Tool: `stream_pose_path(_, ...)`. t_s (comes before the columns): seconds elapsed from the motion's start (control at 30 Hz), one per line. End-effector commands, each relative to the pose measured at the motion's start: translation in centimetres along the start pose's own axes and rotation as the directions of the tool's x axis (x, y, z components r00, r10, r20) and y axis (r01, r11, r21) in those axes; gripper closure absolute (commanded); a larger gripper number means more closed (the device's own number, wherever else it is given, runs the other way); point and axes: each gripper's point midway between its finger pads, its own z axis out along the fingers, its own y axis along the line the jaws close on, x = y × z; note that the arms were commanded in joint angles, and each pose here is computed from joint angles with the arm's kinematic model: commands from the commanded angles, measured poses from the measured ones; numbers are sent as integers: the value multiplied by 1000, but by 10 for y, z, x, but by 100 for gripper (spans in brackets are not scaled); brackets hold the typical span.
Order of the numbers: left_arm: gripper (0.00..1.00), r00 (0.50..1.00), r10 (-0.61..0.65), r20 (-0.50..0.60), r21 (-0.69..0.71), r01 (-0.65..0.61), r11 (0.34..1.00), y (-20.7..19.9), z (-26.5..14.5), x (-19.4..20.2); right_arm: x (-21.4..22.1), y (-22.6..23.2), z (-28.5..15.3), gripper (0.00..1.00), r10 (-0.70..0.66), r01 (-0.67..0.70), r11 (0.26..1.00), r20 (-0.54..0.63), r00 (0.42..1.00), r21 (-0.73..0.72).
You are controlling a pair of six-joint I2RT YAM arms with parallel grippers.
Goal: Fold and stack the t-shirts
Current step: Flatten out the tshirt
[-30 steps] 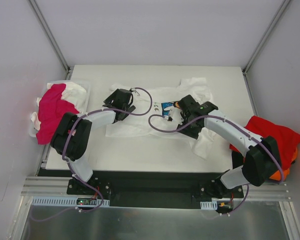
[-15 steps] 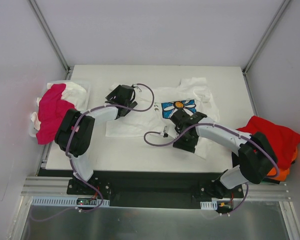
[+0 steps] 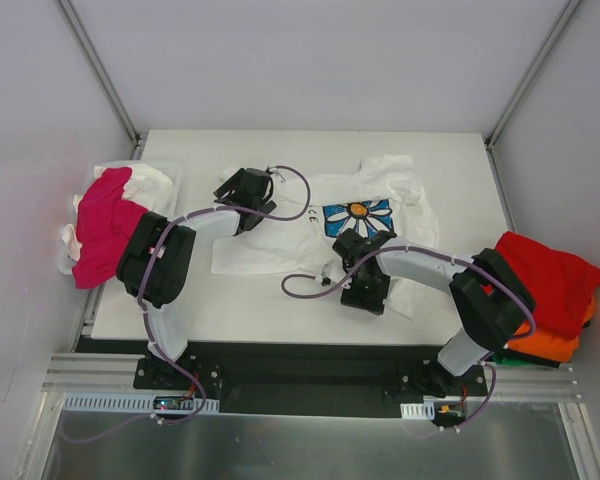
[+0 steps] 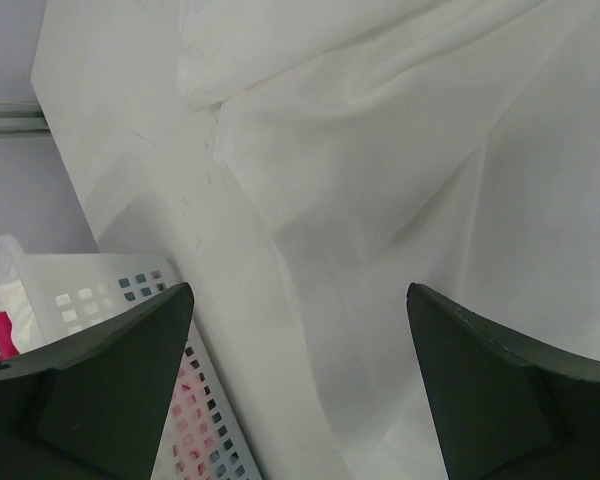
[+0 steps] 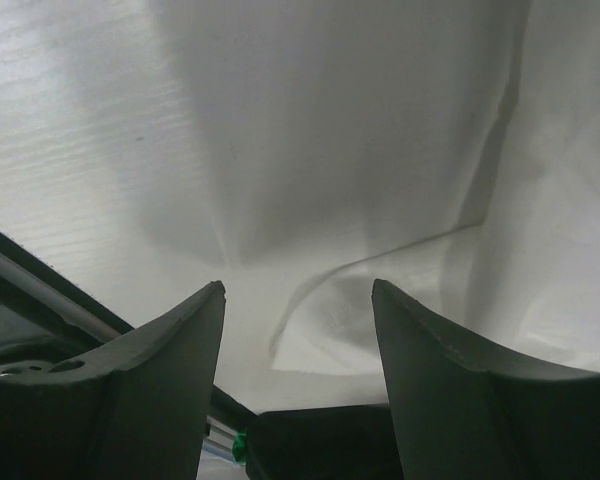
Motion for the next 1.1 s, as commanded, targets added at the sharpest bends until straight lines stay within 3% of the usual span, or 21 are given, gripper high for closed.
stream_pose_path(0.0, 12, 1000, -10, 17, -40, 11, 999, 9, -6, -2, -6, -5, 7, 36, -16, 16, 1000, 7, 1000, -5)
stream_pose_path(1.07, 12, 1000, -2, -14, -32, 1, 999, 1, 4, 11, 6, -62, 7, 37, 50, -50, 999, -6, 999, 22)
